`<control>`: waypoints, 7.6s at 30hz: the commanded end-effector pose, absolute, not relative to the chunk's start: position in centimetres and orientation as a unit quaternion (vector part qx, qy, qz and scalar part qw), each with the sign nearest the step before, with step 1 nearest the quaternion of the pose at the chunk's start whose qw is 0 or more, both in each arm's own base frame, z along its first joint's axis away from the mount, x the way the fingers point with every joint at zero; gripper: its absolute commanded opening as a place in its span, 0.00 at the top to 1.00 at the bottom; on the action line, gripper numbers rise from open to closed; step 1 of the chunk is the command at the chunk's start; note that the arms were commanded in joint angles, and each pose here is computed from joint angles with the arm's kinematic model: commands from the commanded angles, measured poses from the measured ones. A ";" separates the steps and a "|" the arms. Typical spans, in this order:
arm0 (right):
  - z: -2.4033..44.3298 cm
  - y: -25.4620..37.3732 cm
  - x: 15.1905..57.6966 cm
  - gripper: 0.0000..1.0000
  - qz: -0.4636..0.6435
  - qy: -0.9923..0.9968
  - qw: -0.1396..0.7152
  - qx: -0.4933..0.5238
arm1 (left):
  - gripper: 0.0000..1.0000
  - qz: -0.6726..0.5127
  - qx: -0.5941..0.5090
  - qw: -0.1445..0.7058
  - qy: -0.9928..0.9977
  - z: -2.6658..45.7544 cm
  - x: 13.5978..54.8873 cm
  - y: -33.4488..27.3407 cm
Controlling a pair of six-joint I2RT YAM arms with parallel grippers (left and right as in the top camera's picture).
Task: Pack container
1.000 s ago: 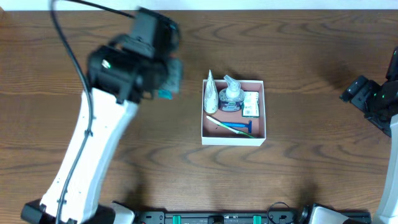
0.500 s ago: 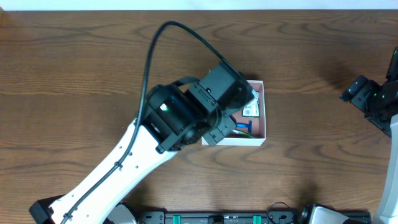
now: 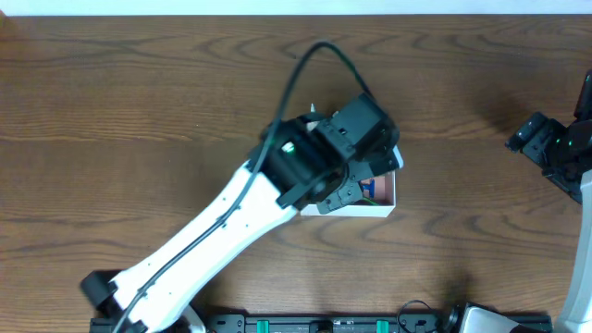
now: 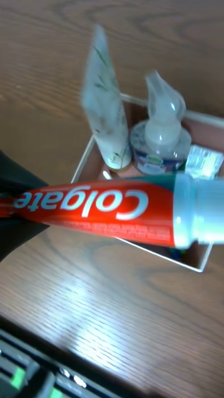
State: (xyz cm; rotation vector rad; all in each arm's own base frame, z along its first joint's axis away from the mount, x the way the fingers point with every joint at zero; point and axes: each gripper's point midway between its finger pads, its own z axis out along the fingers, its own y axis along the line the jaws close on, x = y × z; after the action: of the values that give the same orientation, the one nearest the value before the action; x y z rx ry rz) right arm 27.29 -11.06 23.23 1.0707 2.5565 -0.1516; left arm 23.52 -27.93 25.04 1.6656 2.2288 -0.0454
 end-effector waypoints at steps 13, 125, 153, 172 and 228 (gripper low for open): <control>23.6 -11.4 27.3 0.01 -0.055 0.901 0.187 0.387 | 0.89 0.030 0.694 0.066 0.716 15.8 25.5 -30.1; 23.6 -11.4 27.4 0.01 -0.055 0.901 0.188 0.387 | 0.02 -0.021 0.083 0.679 0.729 23.3 24.1 -3.8; 23.6 -11.4 27.4 0.01 -0.055 0.901 0.188 0.387 | 0.02 0.014 0.043 0.748 0.663 20.4 24.5 -1.0; 23.6 -11.4 27.4 0.01 -0.055 0.901 0.188 0.387 | 0.02 0.019 0.038 0.652 0.757 13.8 24.4 -0.4; 25.9 -2.9 28.3 0.01 -0.017 0.939 0.234 0.252 | 0.02 0.019 0.038 0.651 0.758 13.7 24.4 -0.4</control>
State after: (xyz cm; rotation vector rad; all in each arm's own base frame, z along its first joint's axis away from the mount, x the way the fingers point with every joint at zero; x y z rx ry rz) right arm 28.45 -5.37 24.34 0.8016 2.6048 -0.0854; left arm 24.53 -0.51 15.18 0.0907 1.6717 0.0479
